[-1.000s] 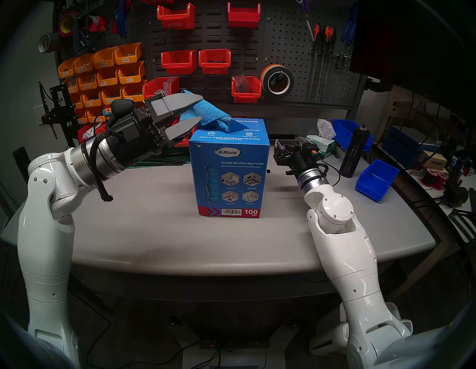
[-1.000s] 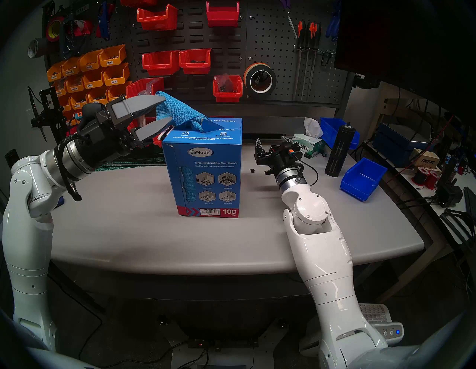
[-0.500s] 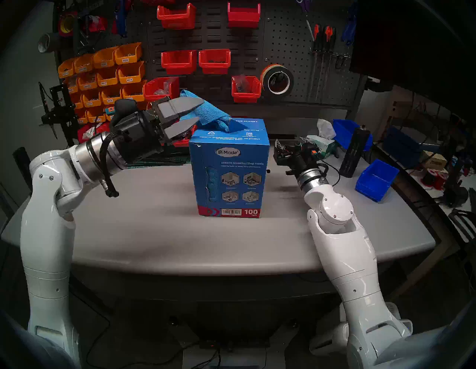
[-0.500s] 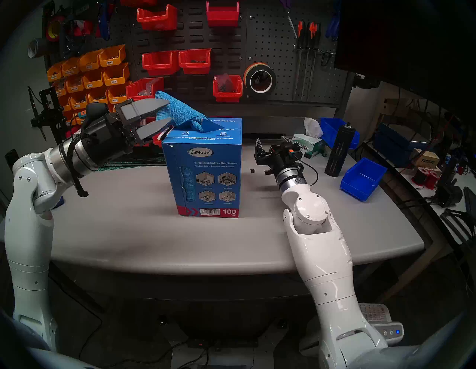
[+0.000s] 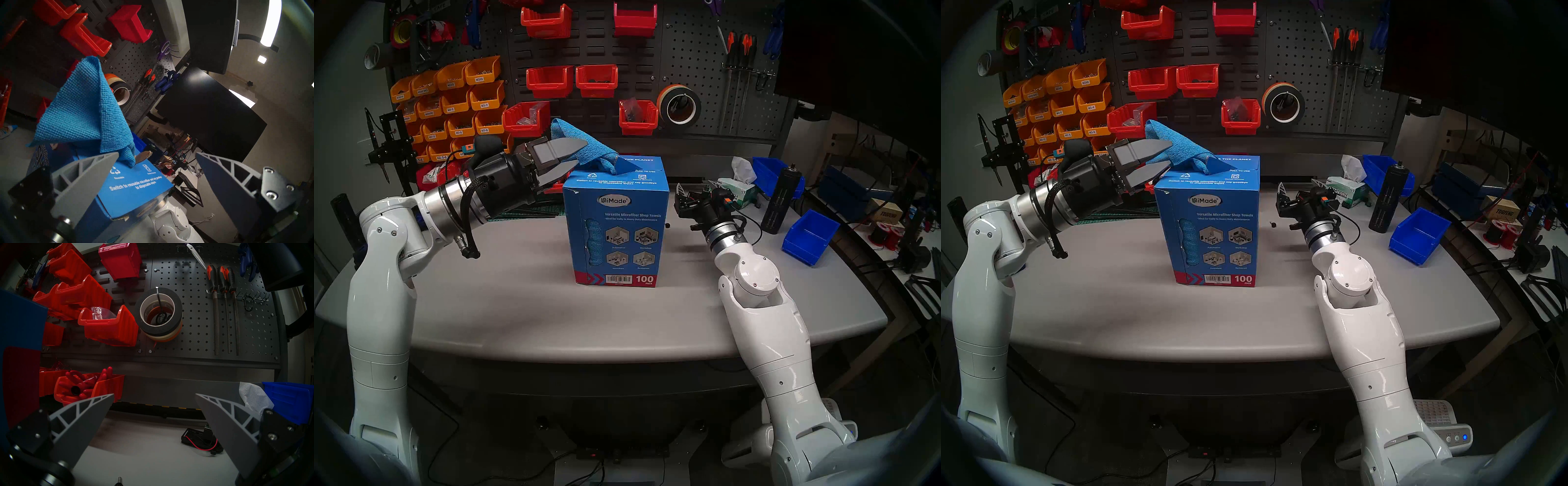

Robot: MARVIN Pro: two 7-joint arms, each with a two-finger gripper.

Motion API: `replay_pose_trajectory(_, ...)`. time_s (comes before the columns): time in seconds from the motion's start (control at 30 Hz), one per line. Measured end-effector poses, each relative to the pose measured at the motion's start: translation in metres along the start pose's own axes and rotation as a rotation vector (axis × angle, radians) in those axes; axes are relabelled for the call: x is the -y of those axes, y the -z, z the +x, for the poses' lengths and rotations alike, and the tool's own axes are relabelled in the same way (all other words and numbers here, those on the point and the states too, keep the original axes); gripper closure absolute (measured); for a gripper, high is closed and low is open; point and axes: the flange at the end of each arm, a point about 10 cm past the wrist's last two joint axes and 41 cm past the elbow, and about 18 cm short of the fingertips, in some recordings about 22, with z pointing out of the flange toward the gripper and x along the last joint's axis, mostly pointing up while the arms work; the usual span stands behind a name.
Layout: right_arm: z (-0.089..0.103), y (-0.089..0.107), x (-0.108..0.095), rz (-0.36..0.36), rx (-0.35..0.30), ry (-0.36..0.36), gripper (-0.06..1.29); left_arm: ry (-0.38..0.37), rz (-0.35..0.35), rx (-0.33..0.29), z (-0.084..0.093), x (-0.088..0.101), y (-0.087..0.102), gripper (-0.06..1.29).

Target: Take out a shop towel

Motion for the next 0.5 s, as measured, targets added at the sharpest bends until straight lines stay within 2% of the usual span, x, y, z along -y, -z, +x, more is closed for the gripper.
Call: replay_pose_trajectory(0.5, 0.0, 0.0, 0.0, 0.0, 0.0, 0.0, -0.02, -0.03, 0.046, 0.016, 0.0025, 0.0106, -0.0027, 0.0)
